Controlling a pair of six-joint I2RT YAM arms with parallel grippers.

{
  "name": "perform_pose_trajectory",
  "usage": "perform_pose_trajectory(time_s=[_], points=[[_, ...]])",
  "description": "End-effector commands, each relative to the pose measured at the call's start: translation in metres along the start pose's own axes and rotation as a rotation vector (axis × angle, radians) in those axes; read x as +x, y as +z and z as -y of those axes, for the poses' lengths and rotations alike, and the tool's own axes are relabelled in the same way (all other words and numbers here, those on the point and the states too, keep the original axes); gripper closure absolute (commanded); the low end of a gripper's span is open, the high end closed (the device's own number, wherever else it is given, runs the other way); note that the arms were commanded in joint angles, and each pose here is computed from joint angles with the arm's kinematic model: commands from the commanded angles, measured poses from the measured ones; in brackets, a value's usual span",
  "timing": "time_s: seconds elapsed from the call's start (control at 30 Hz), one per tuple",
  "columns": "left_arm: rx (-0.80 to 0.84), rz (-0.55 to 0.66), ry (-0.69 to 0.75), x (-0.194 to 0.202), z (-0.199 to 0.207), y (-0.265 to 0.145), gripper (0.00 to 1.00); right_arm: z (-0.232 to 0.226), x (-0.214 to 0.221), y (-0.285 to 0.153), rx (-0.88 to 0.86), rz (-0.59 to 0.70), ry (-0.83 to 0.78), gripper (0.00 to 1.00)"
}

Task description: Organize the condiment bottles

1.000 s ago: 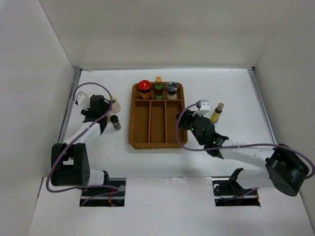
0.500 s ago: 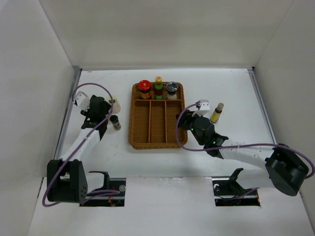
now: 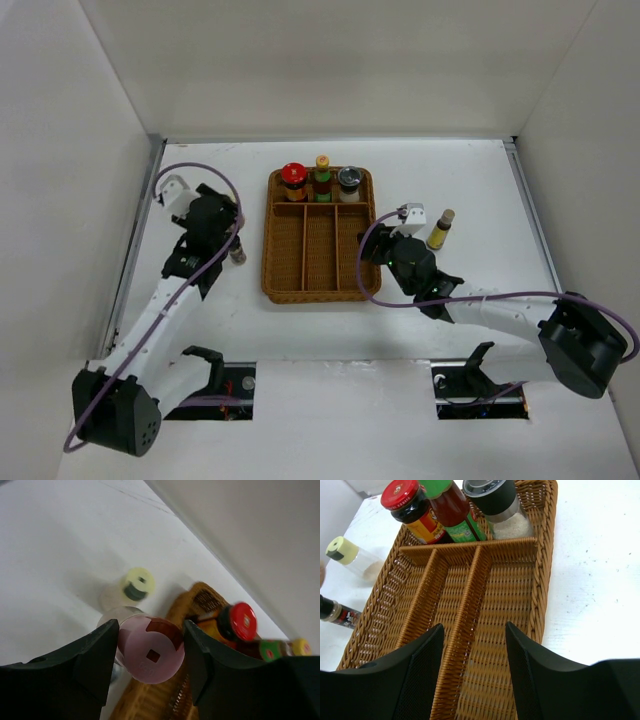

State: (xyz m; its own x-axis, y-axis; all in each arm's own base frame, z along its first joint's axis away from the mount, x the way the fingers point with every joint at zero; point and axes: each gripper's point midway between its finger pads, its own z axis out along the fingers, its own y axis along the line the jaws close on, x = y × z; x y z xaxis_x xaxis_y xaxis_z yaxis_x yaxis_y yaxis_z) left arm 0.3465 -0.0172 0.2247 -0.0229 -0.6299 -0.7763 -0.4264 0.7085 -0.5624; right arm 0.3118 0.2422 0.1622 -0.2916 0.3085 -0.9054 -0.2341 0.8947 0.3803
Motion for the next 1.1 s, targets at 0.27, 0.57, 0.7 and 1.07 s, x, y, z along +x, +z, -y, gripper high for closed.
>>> perform_pose_trajectory(time_s=[0.27, 0.57, 0.7, 1.07], points=[[0.249, -0.096, 0.052, 0.042, 0.109, -0.011, 0.7, -0.018, -0.032, 0.0, -0.039, 0.09, 0.041, 0.43], [0.309, -0.18, 0.088, 0.109, 0.132, 0.007, 0.7, -0.018, -0.034, -0.002, -0.041, 0.093, 0.043, 0.43], [0.279, -0.203, 0.137, 0.131, 0.127, 0.019, 0.7, -0.018, -0.033, -0.002, -0.04, 0.091, 0.042, 0.43], [0.275, -0.21, 0.156, 0.146, 0.119, 0.023, 0.38, -0.017, -0.029, 0.001, -0.035, 0.081, 0.038, 0.43]])
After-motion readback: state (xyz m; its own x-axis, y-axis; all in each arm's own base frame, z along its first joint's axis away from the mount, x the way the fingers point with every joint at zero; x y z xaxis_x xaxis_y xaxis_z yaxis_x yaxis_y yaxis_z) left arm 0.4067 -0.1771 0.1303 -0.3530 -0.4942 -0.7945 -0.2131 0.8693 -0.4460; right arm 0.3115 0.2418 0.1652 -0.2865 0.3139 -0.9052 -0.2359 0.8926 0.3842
